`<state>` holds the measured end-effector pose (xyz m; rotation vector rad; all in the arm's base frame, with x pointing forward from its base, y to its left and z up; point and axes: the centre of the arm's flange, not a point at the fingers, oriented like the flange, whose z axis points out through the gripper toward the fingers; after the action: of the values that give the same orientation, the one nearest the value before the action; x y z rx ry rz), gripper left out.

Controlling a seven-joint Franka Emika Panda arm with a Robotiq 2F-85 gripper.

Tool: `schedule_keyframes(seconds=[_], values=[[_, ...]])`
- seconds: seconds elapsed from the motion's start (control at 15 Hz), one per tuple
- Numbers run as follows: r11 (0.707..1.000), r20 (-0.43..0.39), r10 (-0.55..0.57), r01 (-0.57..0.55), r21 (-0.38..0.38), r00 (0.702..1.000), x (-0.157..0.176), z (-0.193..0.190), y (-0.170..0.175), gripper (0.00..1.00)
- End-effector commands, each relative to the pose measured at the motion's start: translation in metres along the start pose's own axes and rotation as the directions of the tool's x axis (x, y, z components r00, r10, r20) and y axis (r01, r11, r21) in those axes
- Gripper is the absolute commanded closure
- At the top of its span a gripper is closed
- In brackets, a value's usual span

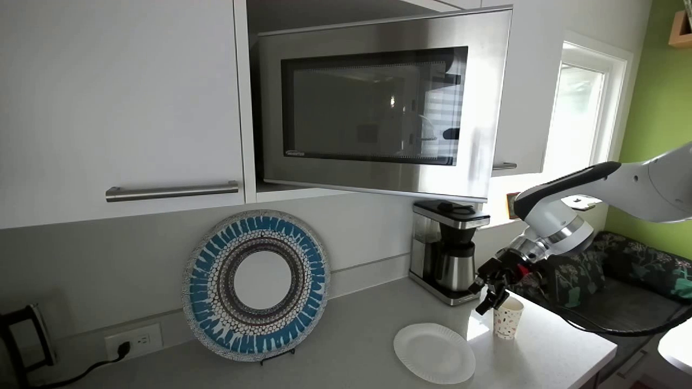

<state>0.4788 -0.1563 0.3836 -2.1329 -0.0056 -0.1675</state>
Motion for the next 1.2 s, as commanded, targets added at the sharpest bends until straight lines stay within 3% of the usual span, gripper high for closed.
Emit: schedule_keyframes(seconds=[0.0, 0.4, 0.73, 0.87, 1.07, 1.13], values=[[1.0, 0.0, 0.0, 0.0, 0.0, 1.0, 0.0, 0.0, 0.0, 0.0], [1.0, 0.019, -0.01, 0.009, 0.026, 1.0, -0.01, -0.004, -0.008, 0.0], [0.983, 0.062, -0.173, 0.169, 0.071, 0.983, -0.049, -0.006, -0.057, 0.0], [0.96, 0.057, -0.272, 0.268, 0.076, 0.961, -0.063, -0.007, -0.081, 0.0], [0.903, 0.034, -0.425, 0.42, 0.093, 0.905, -0.08, -0.003, -0.117, 0.0], [0.936, 0.051, -0.347, 0.342, 0.079, 0.937, -0.053, -0.009, -0.096, 0.0]])
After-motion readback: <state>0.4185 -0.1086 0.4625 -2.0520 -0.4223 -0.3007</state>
